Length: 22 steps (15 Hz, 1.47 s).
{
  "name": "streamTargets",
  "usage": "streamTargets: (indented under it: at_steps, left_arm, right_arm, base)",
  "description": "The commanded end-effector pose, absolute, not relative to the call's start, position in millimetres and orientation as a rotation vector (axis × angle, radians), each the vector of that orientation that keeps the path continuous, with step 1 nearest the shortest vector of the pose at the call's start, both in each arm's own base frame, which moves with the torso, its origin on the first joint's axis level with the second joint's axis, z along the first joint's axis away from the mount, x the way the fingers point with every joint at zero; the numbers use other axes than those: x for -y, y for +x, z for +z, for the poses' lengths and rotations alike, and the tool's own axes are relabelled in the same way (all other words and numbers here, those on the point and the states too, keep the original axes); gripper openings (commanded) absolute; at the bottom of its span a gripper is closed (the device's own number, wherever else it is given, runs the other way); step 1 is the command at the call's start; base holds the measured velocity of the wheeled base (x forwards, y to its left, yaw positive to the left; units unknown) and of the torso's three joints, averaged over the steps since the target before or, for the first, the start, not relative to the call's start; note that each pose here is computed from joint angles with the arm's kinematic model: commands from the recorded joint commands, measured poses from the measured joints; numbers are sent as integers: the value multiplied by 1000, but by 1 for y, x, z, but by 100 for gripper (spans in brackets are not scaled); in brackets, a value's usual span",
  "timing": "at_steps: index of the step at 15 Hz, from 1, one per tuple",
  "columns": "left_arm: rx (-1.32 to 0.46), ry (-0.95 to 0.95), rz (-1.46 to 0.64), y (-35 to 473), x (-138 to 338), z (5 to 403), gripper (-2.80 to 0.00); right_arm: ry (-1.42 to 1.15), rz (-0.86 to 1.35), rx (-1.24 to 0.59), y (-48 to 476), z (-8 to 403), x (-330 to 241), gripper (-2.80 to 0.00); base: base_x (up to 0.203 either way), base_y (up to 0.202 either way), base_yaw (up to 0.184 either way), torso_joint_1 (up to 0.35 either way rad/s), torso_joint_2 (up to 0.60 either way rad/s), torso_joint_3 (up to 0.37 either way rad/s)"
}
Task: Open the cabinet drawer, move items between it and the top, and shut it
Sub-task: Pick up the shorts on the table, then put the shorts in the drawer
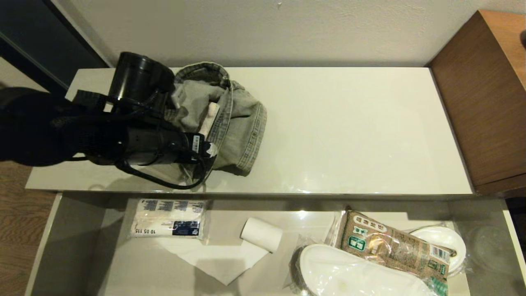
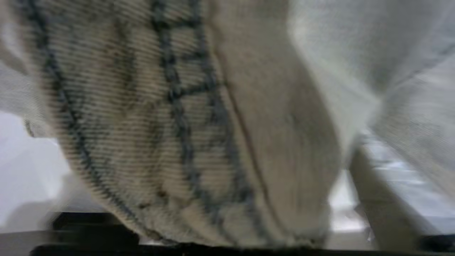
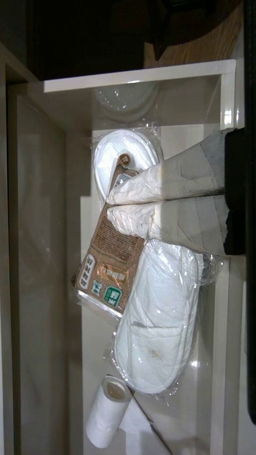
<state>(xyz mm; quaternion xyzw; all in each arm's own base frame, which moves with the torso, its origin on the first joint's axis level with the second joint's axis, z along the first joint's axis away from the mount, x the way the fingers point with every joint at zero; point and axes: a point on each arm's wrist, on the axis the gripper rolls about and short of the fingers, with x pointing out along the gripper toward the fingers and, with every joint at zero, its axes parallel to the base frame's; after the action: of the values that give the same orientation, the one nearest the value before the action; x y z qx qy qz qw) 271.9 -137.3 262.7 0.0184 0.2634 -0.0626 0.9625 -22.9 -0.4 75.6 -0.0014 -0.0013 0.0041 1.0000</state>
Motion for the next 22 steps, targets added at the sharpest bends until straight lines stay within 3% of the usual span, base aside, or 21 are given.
streamTargets:
  at_steps: [1,6,11,18,22]
  left_arm:
    - [-538,44,-84,282,141,247,-280]
    - [-463,17,-73,265,132,269,-280]
    - [-452,19,-118,186,100,293,-280]
    - [-707,129,-83,81,38,207,-280]
    - [-874,180,-67,53,21,156,-280]
  right_arm:
    - [-3,8,22,-24,75,0,-280]
    - [-4,9,23,-24,75,0,-280]
    - [-14,11,23,-24,75,0,-280]
    - [-17,14,22,-24,75,0,-280]
    - [-15,12,22,-24,75,0,-280]
  base:
    - [0,0,0,0,0,0]
    - [0,0,0,0,0,0]
    - [0,0,0,0,0,0]
    - [0,0,0,0,0,0]
    - [0,0,0,0,0,0]
